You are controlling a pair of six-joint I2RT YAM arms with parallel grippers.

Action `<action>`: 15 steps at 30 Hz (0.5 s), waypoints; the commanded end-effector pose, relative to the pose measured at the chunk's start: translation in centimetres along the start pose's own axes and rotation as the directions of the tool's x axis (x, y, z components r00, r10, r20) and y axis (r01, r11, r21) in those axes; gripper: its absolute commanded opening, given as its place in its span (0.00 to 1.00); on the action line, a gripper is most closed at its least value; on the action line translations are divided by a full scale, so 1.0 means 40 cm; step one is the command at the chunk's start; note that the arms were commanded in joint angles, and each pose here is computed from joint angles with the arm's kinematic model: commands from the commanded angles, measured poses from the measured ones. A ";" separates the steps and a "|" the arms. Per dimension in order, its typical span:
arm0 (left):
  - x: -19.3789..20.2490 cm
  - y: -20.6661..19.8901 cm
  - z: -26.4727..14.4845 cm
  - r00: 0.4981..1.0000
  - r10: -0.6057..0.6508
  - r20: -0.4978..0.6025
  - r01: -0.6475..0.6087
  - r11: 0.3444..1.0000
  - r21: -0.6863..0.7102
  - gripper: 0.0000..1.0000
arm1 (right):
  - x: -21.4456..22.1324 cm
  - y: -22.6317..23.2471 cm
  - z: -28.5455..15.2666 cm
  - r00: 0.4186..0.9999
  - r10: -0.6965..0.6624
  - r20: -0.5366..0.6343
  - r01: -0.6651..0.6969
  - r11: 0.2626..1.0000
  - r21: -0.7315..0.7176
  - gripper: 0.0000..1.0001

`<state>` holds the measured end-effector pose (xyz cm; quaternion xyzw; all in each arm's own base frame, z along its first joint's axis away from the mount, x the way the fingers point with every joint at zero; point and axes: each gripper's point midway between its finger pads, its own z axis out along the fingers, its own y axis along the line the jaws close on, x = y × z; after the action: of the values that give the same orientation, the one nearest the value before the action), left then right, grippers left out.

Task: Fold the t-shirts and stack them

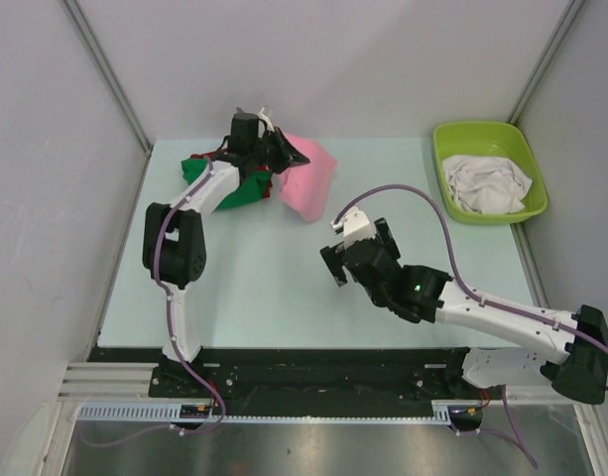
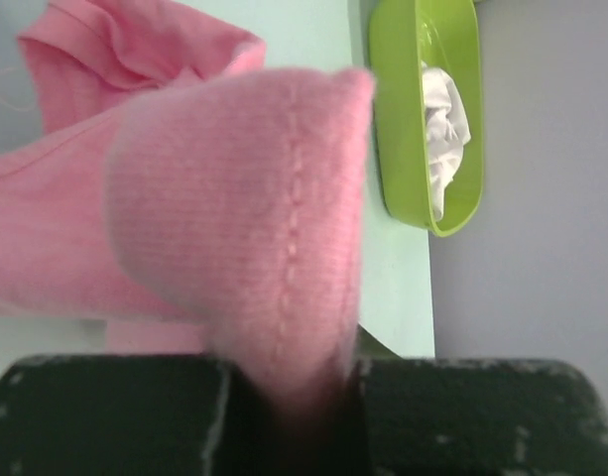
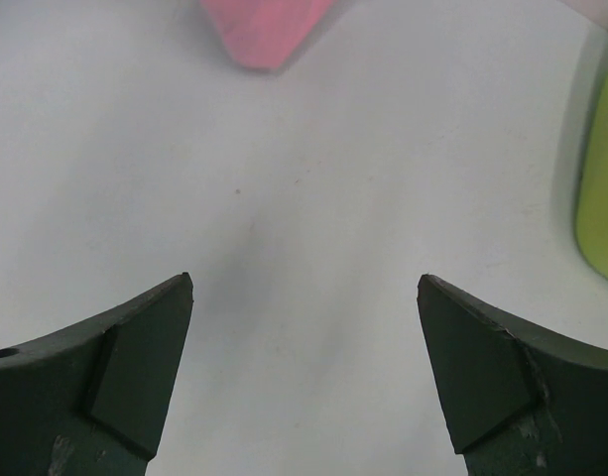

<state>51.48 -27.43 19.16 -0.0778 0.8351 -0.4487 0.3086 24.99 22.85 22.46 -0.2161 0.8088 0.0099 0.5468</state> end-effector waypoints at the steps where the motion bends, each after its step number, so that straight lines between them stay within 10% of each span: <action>1: -0.074 0.016 -0.033 0.999 0.048 0.004 -0.048 0.999 -0.025 0.00 | 0.022 0.063 0.001 1.000 0.027 -0.002 -0.027 0.999 -0.038 1.00; 15: -0.325 0.023 -0.114 0.993 0.036 0.115 -0.043 0.998 0.056 0.00 | 0.062 0.155 0.030 1.000 -0.005 -0.019 0.003 0.996 -0.094 1.00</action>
<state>58.80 -19.73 21.08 -0.1031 0.8329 -0.4277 0.3357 22.91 26.61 18.32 -0.2565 0.8159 0.0282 0.5174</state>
